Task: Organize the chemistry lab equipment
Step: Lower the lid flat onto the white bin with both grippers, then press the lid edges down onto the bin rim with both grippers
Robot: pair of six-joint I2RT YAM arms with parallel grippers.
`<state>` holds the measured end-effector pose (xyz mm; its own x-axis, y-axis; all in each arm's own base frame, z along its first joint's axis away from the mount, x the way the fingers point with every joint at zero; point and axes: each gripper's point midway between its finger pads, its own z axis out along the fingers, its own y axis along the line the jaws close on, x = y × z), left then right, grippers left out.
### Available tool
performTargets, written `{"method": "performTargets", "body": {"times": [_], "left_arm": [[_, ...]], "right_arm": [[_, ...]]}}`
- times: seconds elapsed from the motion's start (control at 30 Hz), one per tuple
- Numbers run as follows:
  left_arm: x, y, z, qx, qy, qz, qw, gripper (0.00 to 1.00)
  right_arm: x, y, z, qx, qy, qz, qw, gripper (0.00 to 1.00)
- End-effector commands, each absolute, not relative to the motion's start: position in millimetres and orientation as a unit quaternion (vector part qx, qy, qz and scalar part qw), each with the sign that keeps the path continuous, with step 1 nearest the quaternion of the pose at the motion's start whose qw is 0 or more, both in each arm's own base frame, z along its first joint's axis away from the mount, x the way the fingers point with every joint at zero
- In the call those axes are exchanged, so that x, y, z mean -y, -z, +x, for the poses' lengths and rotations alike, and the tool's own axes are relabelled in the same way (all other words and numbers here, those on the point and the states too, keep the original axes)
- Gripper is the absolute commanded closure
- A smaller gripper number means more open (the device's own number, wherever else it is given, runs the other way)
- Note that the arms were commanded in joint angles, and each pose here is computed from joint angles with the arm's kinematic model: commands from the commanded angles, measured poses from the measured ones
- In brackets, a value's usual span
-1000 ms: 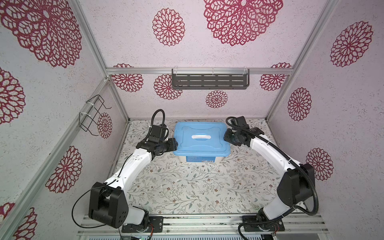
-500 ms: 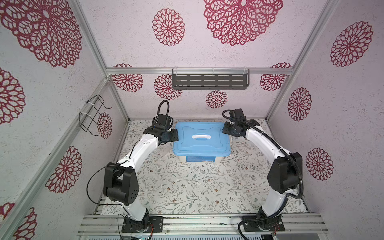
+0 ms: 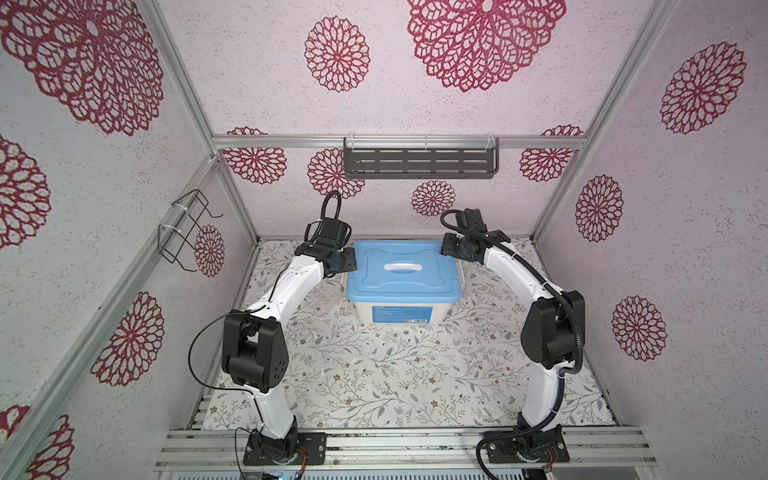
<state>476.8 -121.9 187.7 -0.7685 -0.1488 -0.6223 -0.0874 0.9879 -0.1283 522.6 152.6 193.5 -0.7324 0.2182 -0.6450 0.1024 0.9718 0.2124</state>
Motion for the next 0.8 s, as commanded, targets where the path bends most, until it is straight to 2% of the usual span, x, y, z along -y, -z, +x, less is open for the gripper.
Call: {"method": "performTargets", "body": {"times": [0.0, 0.33, 0.77], "left_arm": [[113.0, -167.1, 471.3, -0.95, 0.02, -0.069, 0.304, 0.37], [150.0, -170.7, 437.7, -0.954, 0.126, -0.049, 0.268, 0.36], [200.4, -168.5, 396.1, -0.954, 0.181, -0.004, 0.24, 0.38]], "right_arm": [[-123.2, -119.5, 490.3, -0.969, 0.002, 0.071, 0.238, 0.36], [-127.6, -139.8, 452.9, -0.97, -0.041, 0.043, 0.235, 0.36], [-101.4, -149.6, 410.2, -0.972, -0.05, 0.042, 0.227, 0.37]]}}
